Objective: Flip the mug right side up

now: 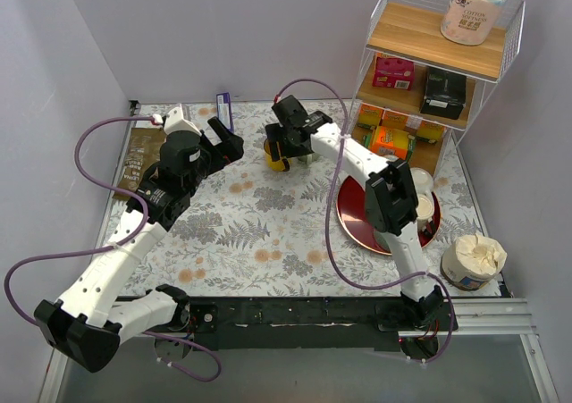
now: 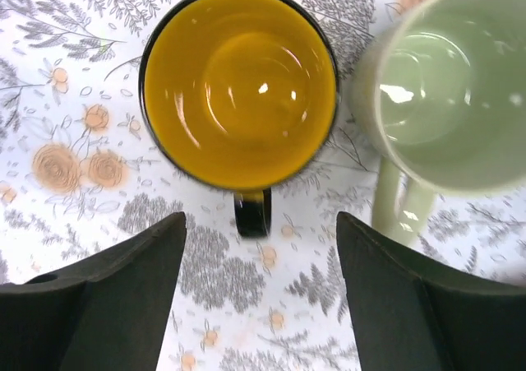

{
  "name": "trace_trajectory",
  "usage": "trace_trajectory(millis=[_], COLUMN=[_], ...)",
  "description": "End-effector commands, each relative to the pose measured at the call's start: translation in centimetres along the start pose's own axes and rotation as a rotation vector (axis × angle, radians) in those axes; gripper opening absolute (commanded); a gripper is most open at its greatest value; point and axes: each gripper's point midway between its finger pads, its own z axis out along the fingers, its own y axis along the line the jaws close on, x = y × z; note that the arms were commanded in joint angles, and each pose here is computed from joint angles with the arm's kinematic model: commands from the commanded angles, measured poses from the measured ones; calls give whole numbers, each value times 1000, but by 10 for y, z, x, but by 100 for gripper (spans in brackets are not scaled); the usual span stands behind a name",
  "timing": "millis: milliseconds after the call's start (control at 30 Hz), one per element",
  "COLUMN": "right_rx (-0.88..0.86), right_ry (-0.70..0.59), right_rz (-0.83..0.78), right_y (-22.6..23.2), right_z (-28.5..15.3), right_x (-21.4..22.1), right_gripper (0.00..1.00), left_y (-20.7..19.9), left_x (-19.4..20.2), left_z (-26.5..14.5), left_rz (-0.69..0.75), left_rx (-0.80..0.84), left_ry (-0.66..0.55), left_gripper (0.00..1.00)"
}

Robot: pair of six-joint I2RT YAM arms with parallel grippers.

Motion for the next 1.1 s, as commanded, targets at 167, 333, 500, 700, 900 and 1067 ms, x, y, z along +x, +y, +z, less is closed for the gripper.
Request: trace_trajectory(millis=[167,333,500,700,900,1067], right_rx=[4,187,295,353,302,199], right_ry=[-129,-46,19,87,99,124], right_rz=[26,91,190,292,359,434], right_y=[-57,-126,-176,-206,-206,-202], right_z=[-150,-180,-193,-207,-217,-210], right_x=[-3,68,123,174,198,219], right_gripper=[82,82,82,80,79,78], left_y=[-17,-31,-36,-42,-40,-39], left_x=[16,36,47,56,61,65], left_z=[7,13,18,21,22,24], left_rz=[28,28,33,34,28,21], left_rx=[109,207,241,272,269,267], left_ry=[56,128,165,208,222,231], left_gripper=[98,98,98,98,98,98])
